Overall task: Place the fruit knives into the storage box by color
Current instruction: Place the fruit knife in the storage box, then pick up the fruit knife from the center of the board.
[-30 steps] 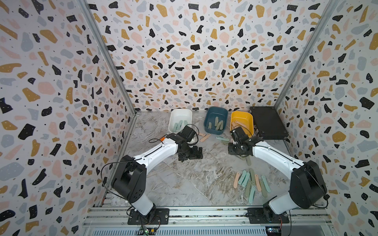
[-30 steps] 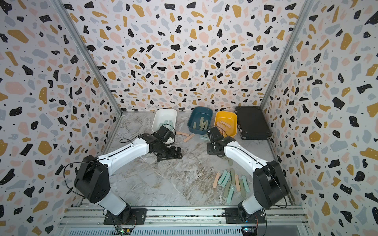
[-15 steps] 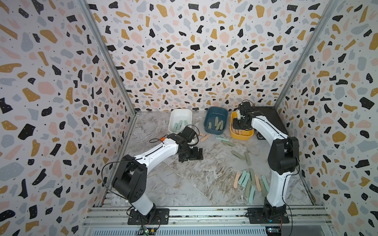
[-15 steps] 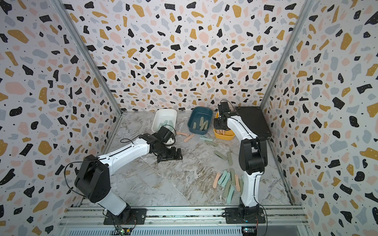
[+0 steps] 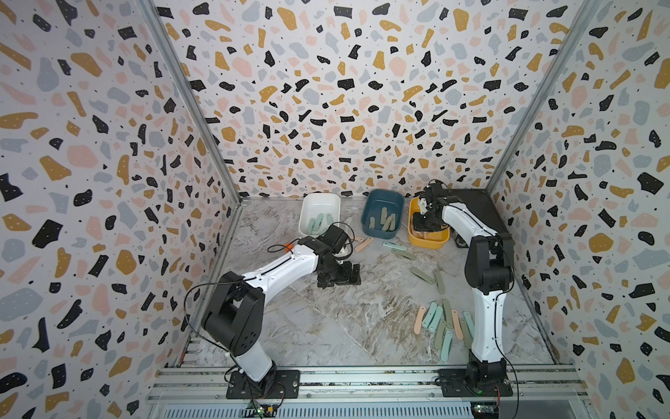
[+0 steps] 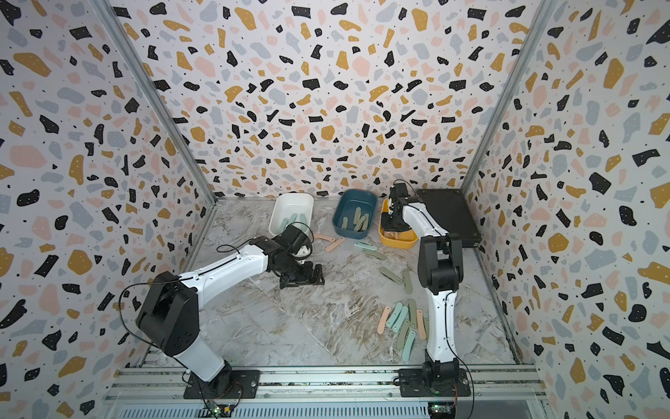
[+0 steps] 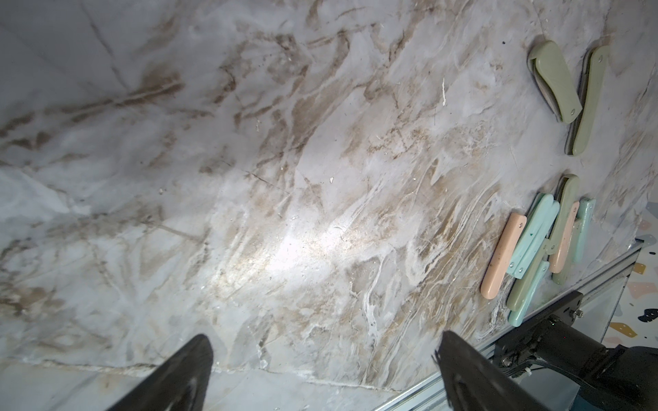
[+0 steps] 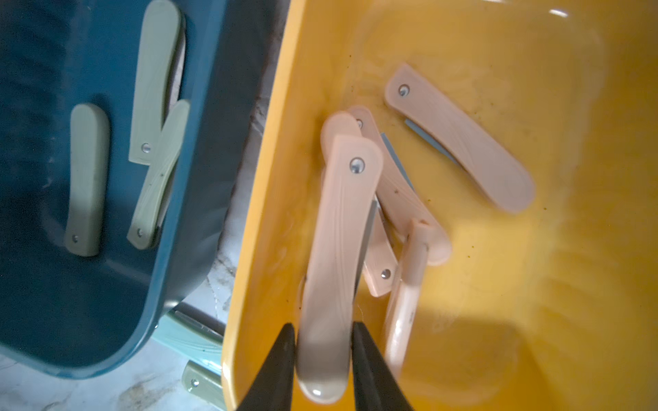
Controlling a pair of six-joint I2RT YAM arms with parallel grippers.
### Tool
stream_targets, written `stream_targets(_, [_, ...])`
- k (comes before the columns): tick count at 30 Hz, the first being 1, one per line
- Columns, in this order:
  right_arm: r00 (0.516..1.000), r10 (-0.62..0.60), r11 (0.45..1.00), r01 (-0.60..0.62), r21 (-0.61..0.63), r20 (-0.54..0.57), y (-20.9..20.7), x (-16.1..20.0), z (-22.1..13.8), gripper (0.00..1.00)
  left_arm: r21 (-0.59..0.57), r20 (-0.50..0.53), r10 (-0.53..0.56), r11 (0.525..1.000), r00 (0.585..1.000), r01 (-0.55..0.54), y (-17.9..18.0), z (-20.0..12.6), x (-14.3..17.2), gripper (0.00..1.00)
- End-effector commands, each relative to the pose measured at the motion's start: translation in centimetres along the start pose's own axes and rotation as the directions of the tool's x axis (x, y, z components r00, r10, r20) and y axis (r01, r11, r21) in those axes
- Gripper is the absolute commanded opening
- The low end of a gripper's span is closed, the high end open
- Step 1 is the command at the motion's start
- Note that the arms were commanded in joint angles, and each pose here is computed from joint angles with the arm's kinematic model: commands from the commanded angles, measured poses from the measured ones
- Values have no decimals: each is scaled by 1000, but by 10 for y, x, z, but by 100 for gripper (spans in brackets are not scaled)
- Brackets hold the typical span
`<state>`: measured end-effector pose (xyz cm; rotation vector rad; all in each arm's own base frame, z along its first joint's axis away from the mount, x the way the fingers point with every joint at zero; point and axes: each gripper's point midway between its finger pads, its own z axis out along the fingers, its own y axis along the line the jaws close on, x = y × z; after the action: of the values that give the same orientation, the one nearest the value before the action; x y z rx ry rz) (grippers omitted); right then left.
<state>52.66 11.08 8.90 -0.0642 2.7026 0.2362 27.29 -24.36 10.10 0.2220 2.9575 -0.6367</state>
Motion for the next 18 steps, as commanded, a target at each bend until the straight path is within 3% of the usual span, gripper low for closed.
stream_targets(1, [999,-7,1000,7,-4,43,7,-3,-50,34,17,5,16,1000,1000,-16,-4,-7,7,99])
stream_targets(7, [999,47,998,-48,31,25,10,67,-99,38,15,-8,7,1000,1000,-7,0,-10,27,99])
stream_targets(14, [983,101,991,-86,103,-153,23,225,-127,32,13,-48,3,1000,999,-3,4,-8,68,99])
stream_targets(18, [971,97,993,-81,82,-218,40,290,-130,31,5,-76,1,1000,997,0,7,2,82,99])
